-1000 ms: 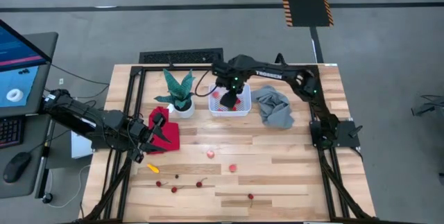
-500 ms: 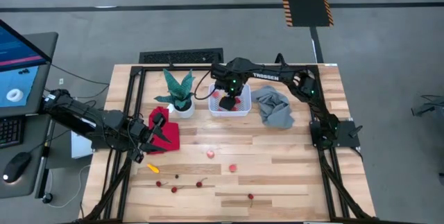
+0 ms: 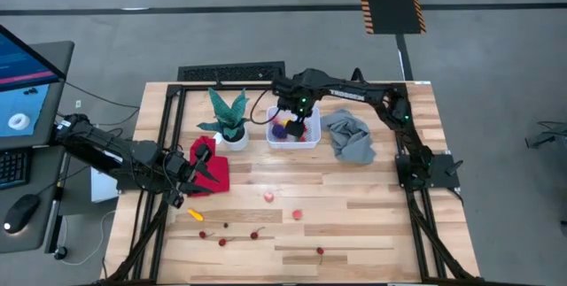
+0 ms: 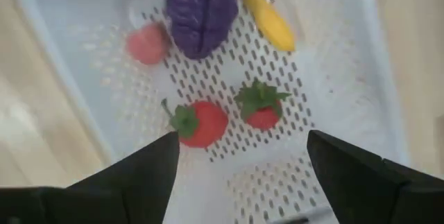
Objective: Pick and placing Produce into tupperware
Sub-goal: Put the red cherry into the white bin
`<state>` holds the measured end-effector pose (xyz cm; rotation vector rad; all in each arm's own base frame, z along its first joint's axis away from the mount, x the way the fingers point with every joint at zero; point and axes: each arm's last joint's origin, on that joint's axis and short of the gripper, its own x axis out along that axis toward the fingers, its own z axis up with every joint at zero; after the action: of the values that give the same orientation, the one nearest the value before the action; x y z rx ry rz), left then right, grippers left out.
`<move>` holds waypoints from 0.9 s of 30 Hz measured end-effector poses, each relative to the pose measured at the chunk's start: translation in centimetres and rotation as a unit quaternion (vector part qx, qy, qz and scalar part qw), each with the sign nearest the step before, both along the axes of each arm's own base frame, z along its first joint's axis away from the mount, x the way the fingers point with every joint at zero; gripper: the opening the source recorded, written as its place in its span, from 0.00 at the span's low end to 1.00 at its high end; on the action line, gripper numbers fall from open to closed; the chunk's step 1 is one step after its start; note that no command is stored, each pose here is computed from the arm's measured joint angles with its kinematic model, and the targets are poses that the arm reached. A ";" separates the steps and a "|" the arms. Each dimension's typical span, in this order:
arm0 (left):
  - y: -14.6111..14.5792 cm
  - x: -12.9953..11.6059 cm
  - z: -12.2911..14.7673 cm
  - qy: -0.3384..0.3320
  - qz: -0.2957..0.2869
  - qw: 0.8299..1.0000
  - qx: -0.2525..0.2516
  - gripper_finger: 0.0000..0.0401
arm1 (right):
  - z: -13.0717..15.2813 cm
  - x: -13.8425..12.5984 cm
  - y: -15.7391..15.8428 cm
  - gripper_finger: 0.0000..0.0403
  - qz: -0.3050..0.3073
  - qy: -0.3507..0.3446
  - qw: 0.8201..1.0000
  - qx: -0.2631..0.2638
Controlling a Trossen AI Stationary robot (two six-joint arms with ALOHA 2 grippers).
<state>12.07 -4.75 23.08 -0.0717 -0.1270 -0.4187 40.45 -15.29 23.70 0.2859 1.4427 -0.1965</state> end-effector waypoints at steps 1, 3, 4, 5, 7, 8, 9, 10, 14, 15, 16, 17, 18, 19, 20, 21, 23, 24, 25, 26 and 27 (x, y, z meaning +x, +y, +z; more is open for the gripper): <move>0.0 0.0 0.0 0.001 0.003 1.000 0.000 0.31 | 0.7 -0.2 0.1 0.84 0.001 -0.011 1.000 -0.004; 0.0 0.0 -0.1 0.003 0.006 1.000 0.000 0.31 | 2.8 -1.0 0.3 0.83 0.000 -0.032 0.999 -0.012; 0.0 0.0 0.0 0.003 0.006 1.000 0.000 0.31 | 3.9 -1.4 0.5 0.82 0.000 -0.043 0.999 -0.017; 0.0 0.0 0.0 0.003 0.007 1.000 0.000 0.31 | 5.1 -1.9 0.7 0.81 -0.002 -0.058 0.998 -0.022; 0.0 0.0 0.0 0.002 0.007 1.000 0.003 0.31 | 7.7 -3.2 1.2 0.80 -0.008 -0.086 0.996 -0.032; 0.0 0.0 0.0 0.001 0.007 1.000 0.004 0.31 | 9.1 -3.9 1.5 0.80 -0.011 -0.104 0.994 -0.038; 0.0 0.0 0.0 0.001 0.007 1.000 0.004 0.31 | 10.6 -4.8 1.9 0.79 -0.013 -0.123 0.991 -0.044; 0.0 0.0 -0.1 0.001 0.007 1.000 0.004 0.31 | 12.0 -5.8 2.2 0.79 -0.016 -0.142 0.988 -0.051; 0.0 0.0 -0.1 0.001 0.008 1.000 0.004 0.31 | 17.8 -10.1 4.4 0.79 -0.027 -0.229 0.970 -0.074; 0.0 0.0 -0.1 0.001 0.008 1.000 0.004 0.31 | 19.1 -11.3 5.1 0.79 -0.029 -0.253 0.964 -0.079; 0.0 0.0 -0.1 0.001 0.008 1.000 0.004 0.31 | 20.4 -12.5 5.7 0.79 -0.032 -0.278 0.956 -0.083; 0.0 0.0 -0.1 0.000 0.008 1.000 0.006 0.31 | 21.7 -13.8 6.4 0.79 -0.034 -0.304 0.948 -0.087; 0.0 0.0 -0.1 0.000 0.009 1.000 0.007 0.31 | 22.8 -15.1 7.0 0.79 -0.035 -0.328 0.940 -0.091; 0.0 0.0 0.0 0.000 0.009 1.000 0.007 0.31 | 23.8 -16.3 7.7 0.79 -0.032 -0.350 0.931 -0.094; 0.0 0.0 0.0 -0.001 0.009 1.000 0.007 0.31 | 24.8 -17.5 8.4 0.79 -0.028 -0.373 0.922 -0.098; 0.0 0.0 0.0 0.000 0.009 1.000 0.007 0.31 | 25.6 -18.8 9.1 0.79 -0.025 -0.392 0.914 -0.099; 0.0 0.0 0.0 -0.004 0.009 1.000 0.005 0.31 | 26.9 -21.3 10.3 0.79 -0.021 -0.423 0.901 -0.096; 0.0 0.0 0.1 -0.005 0.009 1.000 0.005 0.31 | 27.4 -22.4 10.9 0.79 -0.019 -0.438 0.894 -0.094; 0.0 0.0 0.1 -0.006 0.009 1.000 0.003 0.31 | 27.9 -23.6 11.5 0.79 -0.018 -0.452 0.887 -0.088; 0.0 0.0 0.1 -0.006 0.009 1.000 0.001 0.31 | 28.3 -24.7 12.0 0.79 -0.016 -0.466 0.881 -0.083; 0.1 0.0 0.2 -0.008 0.009 1.000 -0.001 0.31 | 28.6 -25.6 12.6 0.79 -0.013 -0.477 0.875 -0.076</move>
<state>12.07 -4.70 23.23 -0.0685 -0.1444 -0.4003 14.82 -2.73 52.34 0.2208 0.4340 -0.1535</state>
